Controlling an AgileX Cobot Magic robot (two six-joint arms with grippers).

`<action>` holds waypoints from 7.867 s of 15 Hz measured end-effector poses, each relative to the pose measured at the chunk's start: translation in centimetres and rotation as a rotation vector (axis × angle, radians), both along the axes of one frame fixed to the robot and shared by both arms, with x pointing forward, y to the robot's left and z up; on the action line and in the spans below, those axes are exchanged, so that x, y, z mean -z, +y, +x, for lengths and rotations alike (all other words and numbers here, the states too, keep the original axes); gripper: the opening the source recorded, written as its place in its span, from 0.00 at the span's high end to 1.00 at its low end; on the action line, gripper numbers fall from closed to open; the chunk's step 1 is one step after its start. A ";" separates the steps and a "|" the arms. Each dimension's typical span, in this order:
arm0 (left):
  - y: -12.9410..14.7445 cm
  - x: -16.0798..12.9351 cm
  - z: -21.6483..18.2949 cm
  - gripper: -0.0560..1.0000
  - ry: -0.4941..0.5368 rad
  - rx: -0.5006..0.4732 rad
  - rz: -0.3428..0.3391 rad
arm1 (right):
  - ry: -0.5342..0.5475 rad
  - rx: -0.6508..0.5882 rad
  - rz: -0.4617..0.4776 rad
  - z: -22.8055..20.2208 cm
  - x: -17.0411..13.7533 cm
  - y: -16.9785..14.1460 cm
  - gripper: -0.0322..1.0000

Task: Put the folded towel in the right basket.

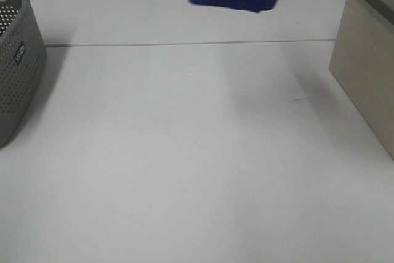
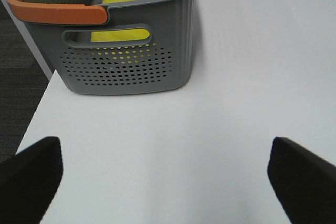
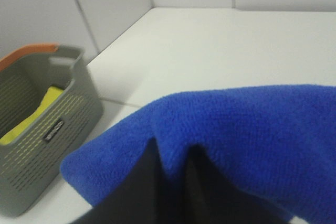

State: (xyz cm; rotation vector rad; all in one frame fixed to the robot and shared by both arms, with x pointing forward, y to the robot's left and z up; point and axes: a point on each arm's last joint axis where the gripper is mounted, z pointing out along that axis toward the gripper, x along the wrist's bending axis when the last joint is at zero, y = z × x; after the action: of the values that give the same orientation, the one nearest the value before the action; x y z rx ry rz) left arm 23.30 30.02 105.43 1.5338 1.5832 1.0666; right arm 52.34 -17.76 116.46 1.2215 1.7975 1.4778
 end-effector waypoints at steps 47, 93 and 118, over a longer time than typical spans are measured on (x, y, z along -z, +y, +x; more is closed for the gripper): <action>0.0 0.0 0.0 0.01 0.000 0.000 0.000 | 0.465 0.445 0.036 -2.3 5.0 -17.0 0.03; 0.0 0.0 0.0 0.01 0.000 0.000 0.000 | 0.362 0.509 -0.224 -26.8 12.8 -11.9 0.03; 0.0 0.0 0.0 0.01 0.000 0.000 0.000 | 0.238 0.512 -0.190 -28.6 12.8 -11.6 0.03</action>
State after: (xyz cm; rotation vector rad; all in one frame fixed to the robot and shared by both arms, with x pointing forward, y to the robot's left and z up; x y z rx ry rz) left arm 23.30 30.02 105.43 1.5338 1.5832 1.0666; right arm 23.70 -29.32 103.63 1.6535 1.5569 0.8867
